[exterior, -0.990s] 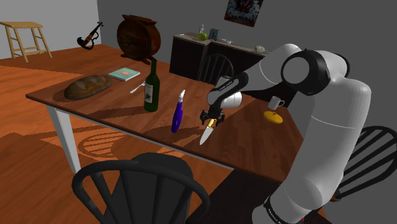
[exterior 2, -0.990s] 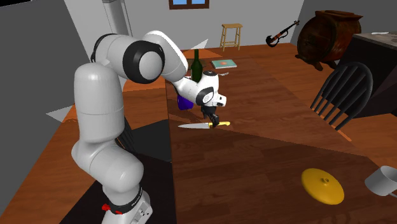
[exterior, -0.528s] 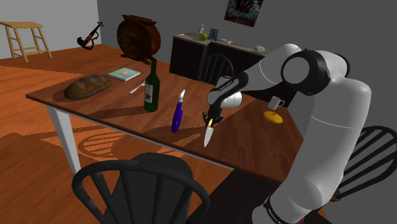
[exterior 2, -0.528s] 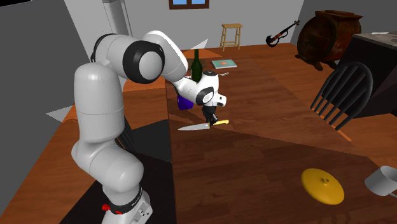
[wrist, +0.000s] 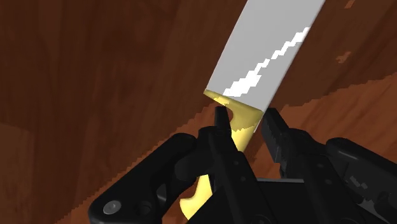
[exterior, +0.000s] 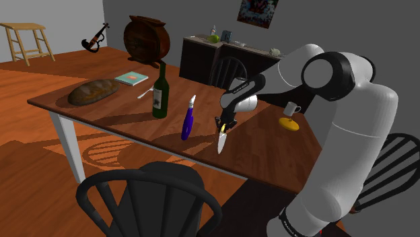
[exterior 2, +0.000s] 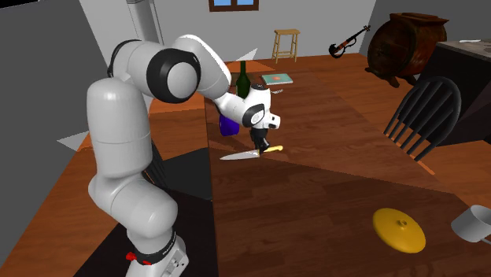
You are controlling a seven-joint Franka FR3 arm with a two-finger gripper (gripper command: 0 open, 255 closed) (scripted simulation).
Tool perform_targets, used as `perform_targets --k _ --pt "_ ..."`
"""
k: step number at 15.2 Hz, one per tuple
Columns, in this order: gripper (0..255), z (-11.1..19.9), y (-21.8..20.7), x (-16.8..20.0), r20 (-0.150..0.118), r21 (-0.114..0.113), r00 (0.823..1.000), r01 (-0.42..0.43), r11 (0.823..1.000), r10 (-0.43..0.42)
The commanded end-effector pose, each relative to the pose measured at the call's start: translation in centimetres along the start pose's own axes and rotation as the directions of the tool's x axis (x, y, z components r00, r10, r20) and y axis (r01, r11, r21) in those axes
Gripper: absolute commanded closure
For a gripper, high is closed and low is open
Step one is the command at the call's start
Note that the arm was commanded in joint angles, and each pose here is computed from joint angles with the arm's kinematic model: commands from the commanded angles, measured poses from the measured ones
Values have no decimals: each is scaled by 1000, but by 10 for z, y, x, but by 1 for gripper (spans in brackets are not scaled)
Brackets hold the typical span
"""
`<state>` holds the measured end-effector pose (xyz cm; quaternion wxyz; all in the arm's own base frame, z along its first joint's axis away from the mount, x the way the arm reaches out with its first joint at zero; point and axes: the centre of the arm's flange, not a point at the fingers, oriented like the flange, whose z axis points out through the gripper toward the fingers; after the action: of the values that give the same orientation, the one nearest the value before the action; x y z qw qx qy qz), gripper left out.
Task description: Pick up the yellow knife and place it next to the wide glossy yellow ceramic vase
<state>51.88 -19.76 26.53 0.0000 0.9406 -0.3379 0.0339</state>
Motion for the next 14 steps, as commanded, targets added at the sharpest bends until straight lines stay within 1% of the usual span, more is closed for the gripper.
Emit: perform_targets --k 1,14 --pt "255 -11 0 1 0 0 1000 0 1000 0" --pt "255 -79 -2 6 0 0 1000 0 1000 0"
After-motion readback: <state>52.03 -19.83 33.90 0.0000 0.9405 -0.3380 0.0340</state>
